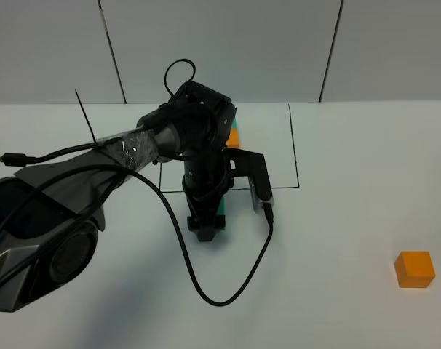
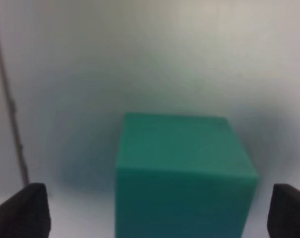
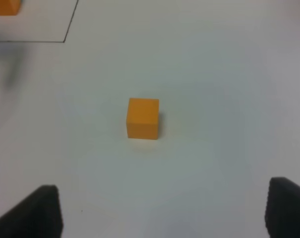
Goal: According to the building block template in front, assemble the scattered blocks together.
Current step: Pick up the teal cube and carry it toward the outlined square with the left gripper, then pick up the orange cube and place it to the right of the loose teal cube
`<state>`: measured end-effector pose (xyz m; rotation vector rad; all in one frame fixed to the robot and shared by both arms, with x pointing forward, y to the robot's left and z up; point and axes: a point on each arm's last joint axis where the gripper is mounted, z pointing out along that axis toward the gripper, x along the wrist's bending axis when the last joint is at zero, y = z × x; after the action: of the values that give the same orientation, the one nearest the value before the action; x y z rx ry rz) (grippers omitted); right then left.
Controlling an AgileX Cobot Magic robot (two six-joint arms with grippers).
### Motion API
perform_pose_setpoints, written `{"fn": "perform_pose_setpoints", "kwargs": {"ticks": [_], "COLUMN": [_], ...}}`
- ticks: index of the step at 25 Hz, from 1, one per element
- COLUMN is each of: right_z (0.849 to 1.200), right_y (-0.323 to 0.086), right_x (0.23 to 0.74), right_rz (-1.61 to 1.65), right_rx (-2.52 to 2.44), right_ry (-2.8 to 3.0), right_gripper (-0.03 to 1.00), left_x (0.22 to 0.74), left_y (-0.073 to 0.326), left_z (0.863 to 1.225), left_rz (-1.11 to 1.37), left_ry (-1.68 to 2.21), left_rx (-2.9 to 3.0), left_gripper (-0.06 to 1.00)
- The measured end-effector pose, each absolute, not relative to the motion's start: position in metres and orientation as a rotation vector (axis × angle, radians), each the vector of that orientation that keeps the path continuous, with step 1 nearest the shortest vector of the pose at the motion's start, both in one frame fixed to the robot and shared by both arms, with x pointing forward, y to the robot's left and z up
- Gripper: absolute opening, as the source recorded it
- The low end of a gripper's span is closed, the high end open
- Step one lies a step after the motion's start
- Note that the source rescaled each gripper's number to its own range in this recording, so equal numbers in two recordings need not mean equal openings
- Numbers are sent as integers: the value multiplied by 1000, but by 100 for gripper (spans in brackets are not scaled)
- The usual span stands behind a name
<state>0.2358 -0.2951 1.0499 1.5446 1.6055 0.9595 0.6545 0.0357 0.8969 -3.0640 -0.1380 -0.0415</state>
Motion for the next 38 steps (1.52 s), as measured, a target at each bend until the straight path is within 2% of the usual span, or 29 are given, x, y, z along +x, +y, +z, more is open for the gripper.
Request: {"fn": "perform_pose_setpoints", "kwargs": {"ticks": [7,11,18,23,27,31,34,38], "right_z": [1050,1050,1050,1050,1050,1050,1050,1050], "right_y": [-295,-295,-295,-295,-295,-295,-295,-295], "right_x": [236,236,236,236,236,236,236,236], "right_rz": [960,960,960,960,960,960,960,960], "right_rx": [1545,1545,1545,1545,1545,1545,1545,1545], "right_ry": [1605,1605,1605,1605,1605,1605,1605,1605], "right_gripper": [69,69,69,69,69,69,69,69], "left_x": [646,646,679,679,657,617,576,512], "left_y": [37,54,146,217,273,315,327,323], "left_z": [985,1024,1053,1059,1068,1084,1100,1118], "left_rz": [-227,-326,-400,-332,-286,-408,-553,-779], "left_ry": [-421,-702,-1405,-1685,-1893,-2063,-2139,-2182], "left_rx": [-3182,-3183,-2981,-2839,-2729,-2643,-2614,-2635], "left_gripper": [100,100,95,88,85,84,83,83]}}
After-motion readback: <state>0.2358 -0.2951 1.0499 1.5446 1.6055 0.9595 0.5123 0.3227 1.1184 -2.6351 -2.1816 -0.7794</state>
